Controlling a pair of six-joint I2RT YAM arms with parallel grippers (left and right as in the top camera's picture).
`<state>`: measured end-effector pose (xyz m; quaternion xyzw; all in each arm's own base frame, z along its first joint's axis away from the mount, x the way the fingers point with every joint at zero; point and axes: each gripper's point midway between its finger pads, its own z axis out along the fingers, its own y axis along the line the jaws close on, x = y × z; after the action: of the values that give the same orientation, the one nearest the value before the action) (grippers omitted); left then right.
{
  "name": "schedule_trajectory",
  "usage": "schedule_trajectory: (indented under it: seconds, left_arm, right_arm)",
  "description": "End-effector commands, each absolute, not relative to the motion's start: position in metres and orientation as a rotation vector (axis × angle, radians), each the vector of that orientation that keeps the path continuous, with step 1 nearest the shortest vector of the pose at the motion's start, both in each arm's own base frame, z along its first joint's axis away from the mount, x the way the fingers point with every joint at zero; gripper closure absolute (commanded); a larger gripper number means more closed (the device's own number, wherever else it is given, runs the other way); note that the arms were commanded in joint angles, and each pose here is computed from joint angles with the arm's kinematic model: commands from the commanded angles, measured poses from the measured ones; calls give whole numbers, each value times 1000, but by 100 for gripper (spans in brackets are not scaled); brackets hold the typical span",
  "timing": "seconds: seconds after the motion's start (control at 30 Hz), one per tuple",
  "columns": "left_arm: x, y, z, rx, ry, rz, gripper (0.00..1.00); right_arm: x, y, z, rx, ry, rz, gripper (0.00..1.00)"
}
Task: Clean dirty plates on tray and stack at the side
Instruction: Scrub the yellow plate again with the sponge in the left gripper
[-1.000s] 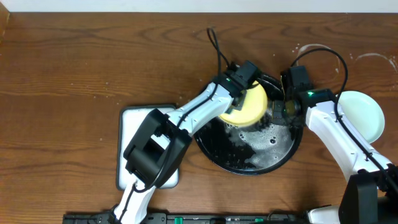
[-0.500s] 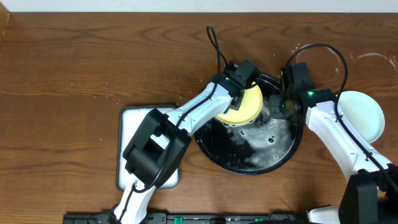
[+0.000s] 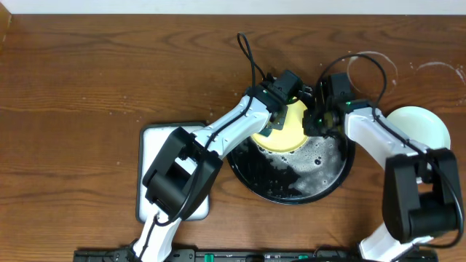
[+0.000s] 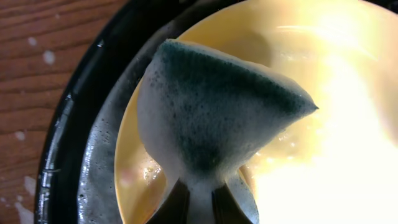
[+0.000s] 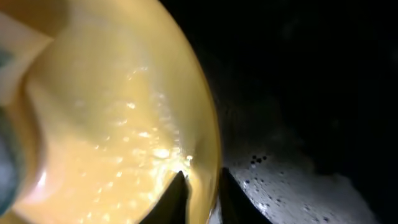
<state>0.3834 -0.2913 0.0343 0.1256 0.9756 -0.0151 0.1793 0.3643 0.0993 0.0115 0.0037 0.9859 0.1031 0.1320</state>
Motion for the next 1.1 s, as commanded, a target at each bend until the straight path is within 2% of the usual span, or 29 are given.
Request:
schedule_trajectory:
  seconds: [0.0,0.07,0.17,0.33,0.47,0.57,0.8,0.93,1.07]
  left_arm:
    - [378,-297,40,339,2777,-114,92]
    - [376,-299,40,342,2783,-131,93]
    - [377,-299,40,343,2782,-130,92]
    - [392,-289,45,356,2702,-13,92]
    - [416,-264,59,380,2565,234,92]
    - [428,-260,69,395,2491,298,92]
    - [432,-263,80,380,2462,272,92]
    - [433,-265,106,338,2428,216,92]
    - [422,-284,126,363,2446,25,92]
  right_arm:
    - [360,96,1,29,2901,332,88]
    - [356,91,-1,37,2924,293,88]
    - [352,86,-3,44,2940,250,99]
    - [347,59,-6,103,2961,28,99]
    - [343,54,-7,110,2975,-5,99]
    - [341,54,-7,110,2983,-7,99]
    - [336,53,-8,110,3003,-13,99]
    - [335,53,-8,110,3009,-16,99]
    - [335,53,-8,110,3009,-16,99]
